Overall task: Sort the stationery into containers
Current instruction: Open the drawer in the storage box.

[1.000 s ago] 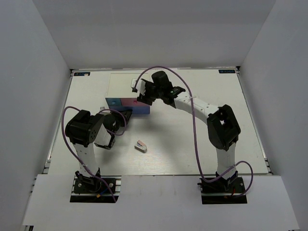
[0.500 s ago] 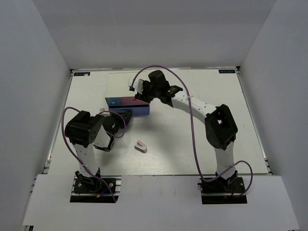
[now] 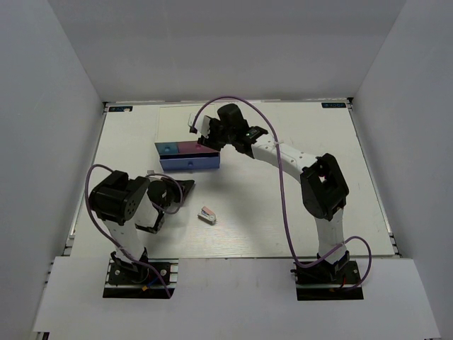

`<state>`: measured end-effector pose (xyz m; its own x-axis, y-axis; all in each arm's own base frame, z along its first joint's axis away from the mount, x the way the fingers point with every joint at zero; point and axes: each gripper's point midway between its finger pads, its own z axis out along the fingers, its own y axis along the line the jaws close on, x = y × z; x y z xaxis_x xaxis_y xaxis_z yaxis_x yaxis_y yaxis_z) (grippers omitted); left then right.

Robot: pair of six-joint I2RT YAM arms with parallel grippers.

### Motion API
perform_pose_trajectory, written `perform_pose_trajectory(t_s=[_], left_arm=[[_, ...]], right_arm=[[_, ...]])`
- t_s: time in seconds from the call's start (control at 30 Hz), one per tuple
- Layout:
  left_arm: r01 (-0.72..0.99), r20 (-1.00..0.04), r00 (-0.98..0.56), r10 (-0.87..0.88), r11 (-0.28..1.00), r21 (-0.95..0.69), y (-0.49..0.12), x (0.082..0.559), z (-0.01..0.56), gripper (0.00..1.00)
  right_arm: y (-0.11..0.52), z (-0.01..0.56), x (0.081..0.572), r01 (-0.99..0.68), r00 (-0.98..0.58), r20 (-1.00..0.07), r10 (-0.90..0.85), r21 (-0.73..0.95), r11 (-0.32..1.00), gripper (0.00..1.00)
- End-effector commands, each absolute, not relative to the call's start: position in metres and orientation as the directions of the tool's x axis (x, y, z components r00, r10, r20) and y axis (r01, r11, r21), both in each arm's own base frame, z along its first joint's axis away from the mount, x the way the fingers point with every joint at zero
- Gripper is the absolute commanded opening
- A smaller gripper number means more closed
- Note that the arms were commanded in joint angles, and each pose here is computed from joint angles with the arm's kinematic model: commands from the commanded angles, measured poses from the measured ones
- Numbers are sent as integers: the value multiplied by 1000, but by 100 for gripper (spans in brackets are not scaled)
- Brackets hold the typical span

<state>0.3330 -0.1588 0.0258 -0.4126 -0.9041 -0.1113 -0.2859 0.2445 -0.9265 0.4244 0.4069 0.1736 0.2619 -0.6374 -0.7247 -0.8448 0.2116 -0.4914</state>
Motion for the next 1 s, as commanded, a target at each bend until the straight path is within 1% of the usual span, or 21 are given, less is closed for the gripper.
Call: perform_pose_trajectory(t_s=[0.0,0.07,0.13,0.17,0.23,0.27,0.33,0.37,0.47,0.5,0.53,0.57,0.6,0.73,0.77,0.83,0.97], left_arm=[[-243,-133,-440,-888,260,-935,-162,325,38,8],[-217,-153,-441,-884,271,-938,-163,327,43,8],[-183,-176,-441,-880,281,-942,-165,336,52,12],[-154,-194,-430,-882,284,-947,-164,344,62,21],[-126,-199,-424,-883,275,-953,-166,350,72,32],[-105,-203,-420,-885,269,-957,-167,354,80,40],[-104,-207,-401,-892,269,-957,-165,359,84,46],[-101,-210,-392,-896,269,-958,-165,363,88,51],[-118,-217,-358,-908,274,-954,-159,370,97,56],[-136,-220,-342,-914,280,-950,-156,370,96,59],[-126,-223,-331,-917,277,-953,-155,374,107,59],[-176,-222,-334,-916,292,-940,-153,372,97,61],[-181,-225,-320,-920,293,-939,-151,375,101,63],[-204,-230,-307,-924,300,-932,-146,373,101,65],[-242,-228,-316,-921,311,-919,-146,372,92,65],[-260,-228,-321,-919,316,-912,-147,376,95,68],[-326,-231,-319,-919,336,-884,-144,376,84,71]], right_arm=[[403,161,435,-841,210,-717,-665,-479,251,54],[403,160,433,-845,210,-719,-662,-474,247,54],[403,160,431,-847,209,-720,-662,-471,245,59],[404,161,431,-848,211,-723,-658,-470,245,62],[403,164,428,-847,215,-725,-654,-471,244,64],[402,165,428,-847,214,-727,-653,-470,246,64],[401,166,427,-848,216,-728,-651,-470,245,66],[401,167,425,-848,217,-728,-650,-470,244,66],[400,166,424,-849,216,-729,-650,-469,244,66],[399,167,424,-848,216,-728,-651,-470,245,66],[399,166,425,-848,213,-729,-651,-469,247,66],[398,166,425,-848,212,-729,-651,-469,248,67],[400,165,424,-849,216,-729,-650,-469,244,67],[400,165,424,-849,216,-730,-648,-468,245,67],[400,165,424,-849,215,-731,-648,-467,246,67],[400,164,424,-850,214,-730,-649,-467,245,67],[398,166,425,-846,215,-730,-649,-472,249,67]])
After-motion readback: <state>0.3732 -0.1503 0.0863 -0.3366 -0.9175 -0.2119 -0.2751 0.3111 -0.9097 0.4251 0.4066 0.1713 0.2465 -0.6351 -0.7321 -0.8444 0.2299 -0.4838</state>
